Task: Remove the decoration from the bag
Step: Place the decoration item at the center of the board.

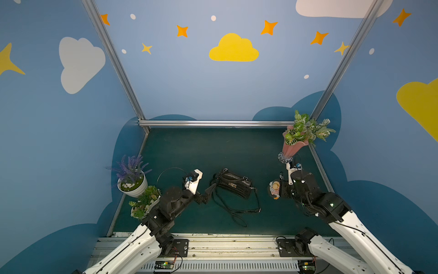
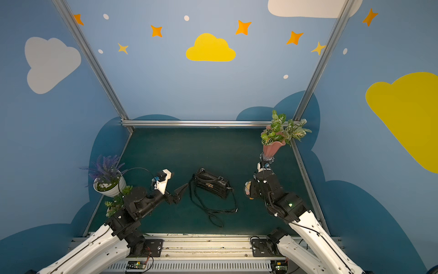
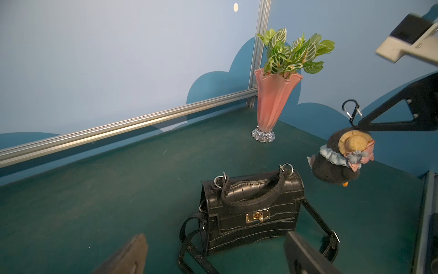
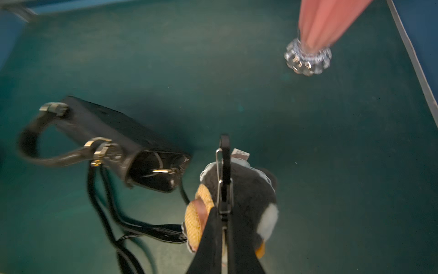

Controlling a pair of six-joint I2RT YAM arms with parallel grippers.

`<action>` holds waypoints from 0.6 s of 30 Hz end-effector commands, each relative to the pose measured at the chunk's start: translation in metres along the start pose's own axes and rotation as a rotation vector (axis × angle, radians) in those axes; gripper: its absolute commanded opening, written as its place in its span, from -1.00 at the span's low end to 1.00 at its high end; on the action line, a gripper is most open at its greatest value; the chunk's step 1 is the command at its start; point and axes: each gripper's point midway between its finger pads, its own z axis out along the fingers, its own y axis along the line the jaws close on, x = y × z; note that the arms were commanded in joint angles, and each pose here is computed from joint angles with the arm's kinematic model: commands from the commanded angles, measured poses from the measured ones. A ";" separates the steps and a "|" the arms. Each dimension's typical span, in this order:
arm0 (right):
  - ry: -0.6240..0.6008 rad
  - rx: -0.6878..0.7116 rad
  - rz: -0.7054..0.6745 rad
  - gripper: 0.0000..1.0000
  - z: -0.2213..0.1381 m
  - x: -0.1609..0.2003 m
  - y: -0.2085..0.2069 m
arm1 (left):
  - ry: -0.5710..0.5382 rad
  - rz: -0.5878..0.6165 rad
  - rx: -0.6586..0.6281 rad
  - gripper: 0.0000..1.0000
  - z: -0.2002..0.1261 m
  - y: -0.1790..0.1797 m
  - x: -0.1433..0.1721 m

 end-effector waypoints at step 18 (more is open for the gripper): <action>0.147 0.065 0.067 -1.00 0.084 -0.002 -0.011 | 0.014 0.011 -0.041 0.89 -0.002 0.008 0.011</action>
